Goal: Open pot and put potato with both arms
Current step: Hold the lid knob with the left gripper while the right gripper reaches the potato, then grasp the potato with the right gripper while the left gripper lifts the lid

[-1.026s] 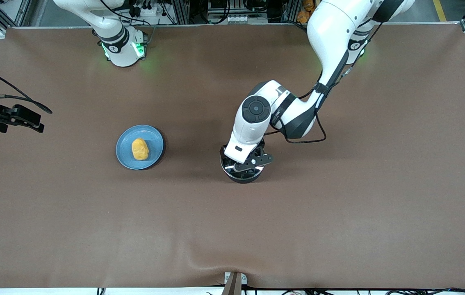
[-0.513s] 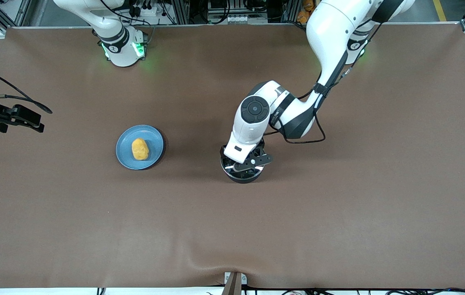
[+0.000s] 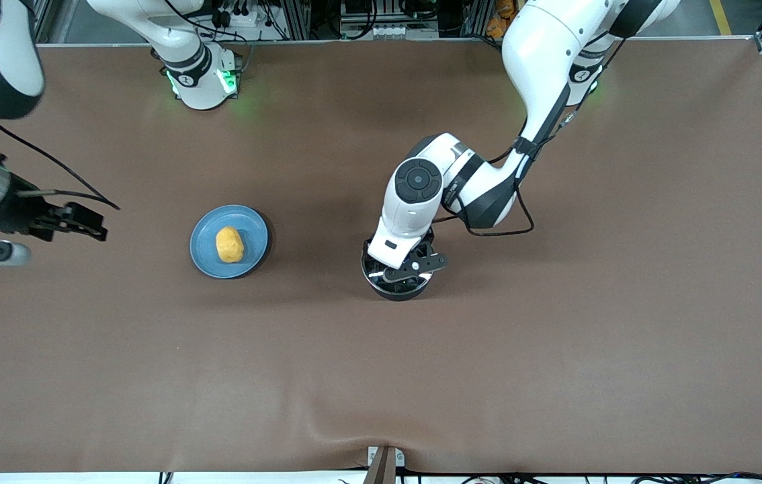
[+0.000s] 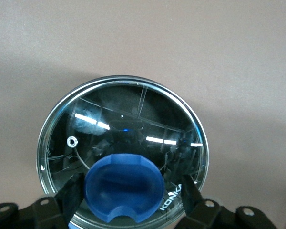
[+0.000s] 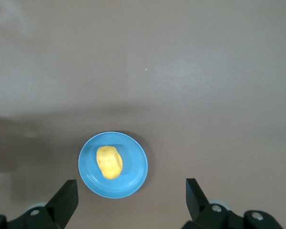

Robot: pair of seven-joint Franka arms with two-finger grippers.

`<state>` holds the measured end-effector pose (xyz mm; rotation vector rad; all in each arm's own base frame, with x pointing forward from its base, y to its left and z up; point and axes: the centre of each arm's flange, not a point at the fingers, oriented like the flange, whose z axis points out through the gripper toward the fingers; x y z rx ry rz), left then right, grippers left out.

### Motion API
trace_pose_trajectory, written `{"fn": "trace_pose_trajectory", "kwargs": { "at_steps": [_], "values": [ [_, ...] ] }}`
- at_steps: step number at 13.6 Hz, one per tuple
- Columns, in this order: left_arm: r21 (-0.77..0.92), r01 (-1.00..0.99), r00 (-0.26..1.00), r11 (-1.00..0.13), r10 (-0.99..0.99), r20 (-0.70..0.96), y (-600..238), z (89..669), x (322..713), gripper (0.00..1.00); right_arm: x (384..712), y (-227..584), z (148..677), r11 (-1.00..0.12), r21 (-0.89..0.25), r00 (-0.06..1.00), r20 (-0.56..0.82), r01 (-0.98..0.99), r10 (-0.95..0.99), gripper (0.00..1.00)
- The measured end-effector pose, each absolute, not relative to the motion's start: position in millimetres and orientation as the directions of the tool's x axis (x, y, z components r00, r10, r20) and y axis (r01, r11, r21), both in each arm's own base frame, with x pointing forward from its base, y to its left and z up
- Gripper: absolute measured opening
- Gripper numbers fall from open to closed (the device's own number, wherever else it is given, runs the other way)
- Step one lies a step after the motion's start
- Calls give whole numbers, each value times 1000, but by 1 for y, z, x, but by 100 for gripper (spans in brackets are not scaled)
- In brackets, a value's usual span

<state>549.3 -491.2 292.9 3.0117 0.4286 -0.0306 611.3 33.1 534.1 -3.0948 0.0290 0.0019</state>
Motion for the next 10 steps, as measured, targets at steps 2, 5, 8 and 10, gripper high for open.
{"fn": "trace_pose_trajectory", "kwargs": {
  "at_steps": [2, 5, 8, 10],
  "values": [
    [85, 279, 960, -956, 277, -39, -490, 291, 549, 85, 610, 54, 498, -999, -50, 1000, -1, 4, 4, 100],
    [81, 280, 960, -957, 277, -41, -490, 289, 548, 82, 597, 91, 436, -997, -56, 998, -11, 55, 55, 100],
    [80, 280, 960, -957, 278, -41, -489, 289, 549, 79, 577, 114, 368, -994, -60, 996, 11, 89, 88, 100],
    [80, 281, 960, -956, 278, -41, -489, 289, 549, 76, 565, 120, 326, -993, -59, 995, 7, 98, 98, 100]
  ]
}}
